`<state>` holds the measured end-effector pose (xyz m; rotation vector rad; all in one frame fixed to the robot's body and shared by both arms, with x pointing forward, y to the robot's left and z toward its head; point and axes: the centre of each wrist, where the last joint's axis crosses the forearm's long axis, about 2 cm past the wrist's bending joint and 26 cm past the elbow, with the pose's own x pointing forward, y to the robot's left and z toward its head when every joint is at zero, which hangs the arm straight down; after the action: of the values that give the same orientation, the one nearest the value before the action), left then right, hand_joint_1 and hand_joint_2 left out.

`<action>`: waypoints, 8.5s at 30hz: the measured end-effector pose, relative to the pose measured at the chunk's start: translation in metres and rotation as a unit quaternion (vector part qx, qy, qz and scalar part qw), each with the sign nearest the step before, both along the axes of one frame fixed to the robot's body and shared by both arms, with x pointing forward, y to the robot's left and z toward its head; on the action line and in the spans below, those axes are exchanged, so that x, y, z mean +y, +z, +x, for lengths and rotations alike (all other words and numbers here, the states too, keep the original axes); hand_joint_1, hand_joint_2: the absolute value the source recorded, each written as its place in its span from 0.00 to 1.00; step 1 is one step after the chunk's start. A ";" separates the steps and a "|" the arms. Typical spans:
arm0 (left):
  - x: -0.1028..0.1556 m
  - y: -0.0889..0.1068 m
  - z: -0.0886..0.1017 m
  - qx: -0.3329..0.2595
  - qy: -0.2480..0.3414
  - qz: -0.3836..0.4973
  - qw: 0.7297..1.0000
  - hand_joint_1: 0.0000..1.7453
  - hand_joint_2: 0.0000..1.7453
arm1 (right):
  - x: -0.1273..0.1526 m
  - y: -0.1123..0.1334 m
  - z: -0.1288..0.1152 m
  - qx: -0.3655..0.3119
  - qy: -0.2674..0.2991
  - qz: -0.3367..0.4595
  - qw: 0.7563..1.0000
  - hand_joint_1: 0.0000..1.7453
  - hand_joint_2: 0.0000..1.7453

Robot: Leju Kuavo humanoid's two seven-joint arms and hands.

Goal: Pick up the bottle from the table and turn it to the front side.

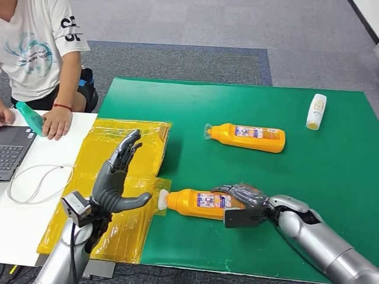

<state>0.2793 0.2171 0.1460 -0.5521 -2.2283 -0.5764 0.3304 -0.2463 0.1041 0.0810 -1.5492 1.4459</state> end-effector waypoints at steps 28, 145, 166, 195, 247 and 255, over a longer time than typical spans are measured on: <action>0.009 -0.007 -0.016 0.012 0.039 0.003 0.999 0.00 1.00 | 0.009 -0.010 -0.032 0.157 -0.103 0.423 0.887 1.00 1.00; 0.014 -0.021 0.039 0.139 -0.270 0.078 0.950 0.00 1.00 | 0.135 0.041 -0.035 -0.072 -0.045 0.261 0.962 1.00 1.00; 0.022 -0.004 0.040 0.095 -0.244 0.127 0.957 0.00 1.00 | 0.140 0.041 -0.024 -0.069 -0.038 0.251 0.965 1.00 1.00; 0.017 0.007 0.029 0.020 -0.199 0.174 0.964 0.00 1.00 | 0.139 0.034 -0.024 -0.056 -0.046 0.240 0.968 1.00 1.00; 0.019 0.022 0.001 -0.046 -0.219 0.138 0.965 0.00 0.00 | 0.021 -0.013 -0.025 0.042 -0.189 0.386 0.902 1.00 1.00; 0.022 0.018 -0.001 -0.039 -0.213 0.136 0.967 0.00 0.00 | 0.018 -0.004 -0.026 0.024 -0.183 0.399 0.898 1.00 1.00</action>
<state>0.2780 0.2394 0.1644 -0.8822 -2.0582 -1.1229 0.3039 -0.2283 0.1001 0.2890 -1.9036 0.4495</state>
